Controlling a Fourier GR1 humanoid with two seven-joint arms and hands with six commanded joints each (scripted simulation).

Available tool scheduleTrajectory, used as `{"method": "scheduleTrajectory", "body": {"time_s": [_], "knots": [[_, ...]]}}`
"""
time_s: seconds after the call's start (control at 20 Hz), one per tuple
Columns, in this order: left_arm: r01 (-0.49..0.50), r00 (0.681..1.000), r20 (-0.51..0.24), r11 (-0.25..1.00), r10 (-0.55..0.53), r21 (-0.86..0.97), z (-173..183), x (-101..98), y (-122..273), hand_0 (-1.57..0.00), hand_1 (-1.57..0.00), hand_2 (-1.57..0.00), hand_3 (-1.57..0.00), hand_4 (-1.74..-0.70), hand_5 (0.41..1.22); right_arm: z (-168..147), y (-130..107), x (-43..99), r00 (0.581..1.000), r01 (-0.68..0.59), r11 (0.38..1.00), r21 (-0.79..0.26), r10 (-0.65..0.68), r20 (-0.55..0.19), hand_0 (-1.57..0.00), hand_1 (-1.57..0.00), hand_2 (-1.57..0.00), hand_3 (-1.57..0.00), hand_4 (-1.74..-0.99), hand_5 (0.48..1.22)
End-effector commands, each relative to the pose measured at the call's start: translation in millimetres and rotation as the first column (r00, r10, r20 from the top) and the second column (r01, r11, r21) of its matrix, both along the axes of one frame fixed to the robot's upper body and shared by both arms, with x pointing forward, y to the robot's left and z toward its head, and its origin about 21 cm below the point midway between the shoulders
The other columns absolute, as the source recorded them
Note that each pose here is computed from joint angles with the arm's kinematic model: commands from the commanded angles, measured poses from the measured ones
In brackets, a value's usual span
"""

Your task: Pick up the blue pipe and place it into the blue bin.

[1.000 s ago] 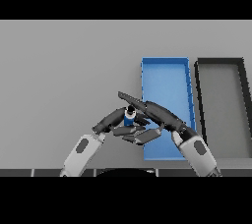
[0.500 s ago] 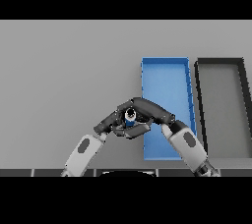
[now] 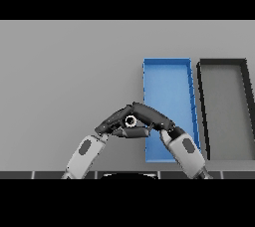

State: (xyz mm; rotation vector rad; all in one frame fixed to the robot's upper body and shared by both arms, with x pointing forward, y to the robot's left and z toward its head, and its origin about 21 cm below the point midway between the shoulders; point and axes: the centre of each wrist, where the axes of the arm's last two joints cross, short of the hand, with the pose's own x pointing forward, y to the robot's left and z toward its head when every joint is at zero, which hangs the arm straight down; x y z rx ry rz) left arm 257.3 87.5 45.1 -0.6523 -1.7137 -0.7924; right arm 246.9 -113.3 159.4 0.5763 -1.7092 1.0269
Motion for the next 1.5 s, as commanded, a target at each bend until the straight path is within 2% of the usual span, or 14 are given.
{"method": "scheduleTrajectory", "body": {"time_s": [0.0,0.1,0.15,0.2,0.3,0.4,0.5,0.6,0.75,0.9,0.95,1.2,1.35,1.45], "knots": [[-0.008,1.000,-0.001,1.000,0.008,0.012,2,0.3,2,-1.57,-1.57,-1.56,-1.43,-1.73,1.221,-1,2,-1.7,1.000,0.002,1.000,0.016,-0.002,-0.010,-1.53,-1.53,-1.53,-1.51,-1.492,1.162],[-0.022,1.000,-0.001,1.000,0.022,0.021,1,1.2,1,-1.57,-1.57,-1.56,-1.43,-1.73,1.221,-6,2,-1.8,1.000,0.010,0.999,0.045,-0.008,-0.027,-1.54,-1.55,-1.55,-1.53,-1.494,1.183],[-0.018,1.000,0.009,1.000,0.017,0.012,1,1.6,0,-1.57,-1.57,-1.57,-1.26,-1.73,1.221,-4,1,-3.3,0.999,0.012,0.998,0.055,-0.010,-0.033,-1.55,-1.55,-1.55,-1.54,-1.495,1.191],[-0.013,1.000,0.020,1.000,0.013,0.012,3,0.9,0,-1.45,-1.37,-1.34,-1.05,-1.63,1.221,0,5,-2.7,0.999,0.022,0.999,0.047,-0.021,-0.028,-1.55,-1.55,-1.55,-1.55,-1.496,1.197],[-0.003,1.000,0.028,0.999,0.002,0.053,1,-1.1,2,-0.94,-0.88,-0.85,-0.67,-1.41,1.221,1,2,-2.6,0.999,0.032,0.999,0.037,-0.031,-0.028,-1.56,-1.56,-1.56,-1.56,-1.497,1.206],[0.025,0.999,0.034,0.996,-0.028,0.085,-1,0.7,7,-0.60,-0.56,-0.55,-0.43,-1.25,1.221,1,4,-2.3,0.999,0.040,0.999,0.030,-0.039,-0.033,-1.56,-1.56,-1.56,-1.56,-1.498,1.211],[0.025,1.000,0.008,0.992,-0.026,0.122,-2,1.1,9,-0.38,-0.36,-0.35,-0.27,-1.13,1.063,-1,5,-0.7,0.998,0.054,0.998,0.029,-0.053,-0.036,-1.57,-1.57,-1.57,-1.56,-1.498,1.215],[0.020,1.000,-0.024,0.987,-0.016,0.159,-3,2.4,9,-0.25,-0.23,-0.22,-0.18,-1.06,0.912,3,5,-3.1,0.999,0.032,0.997,0.064,-0.031,-0.009,-1.57,-1.57,-1.57,-1.57,-1.499,1.217],[0.006,0.999,-0.052,0.982,0.004,0.187,-4,5.1,9,-0.13,-0.12,-0.11,-0.09,-0.99,0.729,1,6,-5.1,0.999,0.043,0.996,0.074,-0.044,0.014,-1.57,-1.57,-1.57,-1.57,-1.499,1.219],[-0.006,0.996,-0.090,0.983,0.023,0.186,-8,4.7,9,-0.06,-0.06,-0.06,-0.05,-0.97,0.607,0,5,0.4,0.998,0.059,0.996,0.073,-0.059,0.004,-1.57,-1.57,-1.57,-1.57,-1.499,1.220],[-0.010,0.995,-0.095,0.982,0.029,0.189,-8,5.4,8,-0.05,-0.05,-0.05,-0.04,-0.97,0.578,1,4,-1.9,0.998,0.051,0.995,0.087,-0.052,0.017,-1.57,-1.57,-1.57,-1.57,-1.499,1.220],[-0.030,0.992,-0.112,0.975,0.055,0.221,-8,9.4,7,-0.02,-0.01,-0.01,-0.01,-0.97,0.512,19,6,4.9,0.999,0.051,0.987,0.149,-0.051,-0.008,-1.57,-1.57,-1.57,-1.57,-1.495,1.221],[-0.027,0.992,-0.115,0.974,0.055,0.226,-9,3.3,8,-0.01,-0.01,-0.01,-0.01,-0.97,0.489,45,-3,6.6,0.997,0.056,0.974,0.220,-0.044,-0.062,-1.57,-1.57,-1.57,-1.57,-1.494,1.221],[-0.033,0.992,-0.114,0.972,0.061,0.232,-7,5.1,8,0.00,0.00,0.00,0.00,-0.97,0.479,67,-8,13.2,0.997,0.065,0.965,0.256,-0.051,-0.060,-1.57,-1.57,-1.57,-1.57,-1.495,1.221]]}}
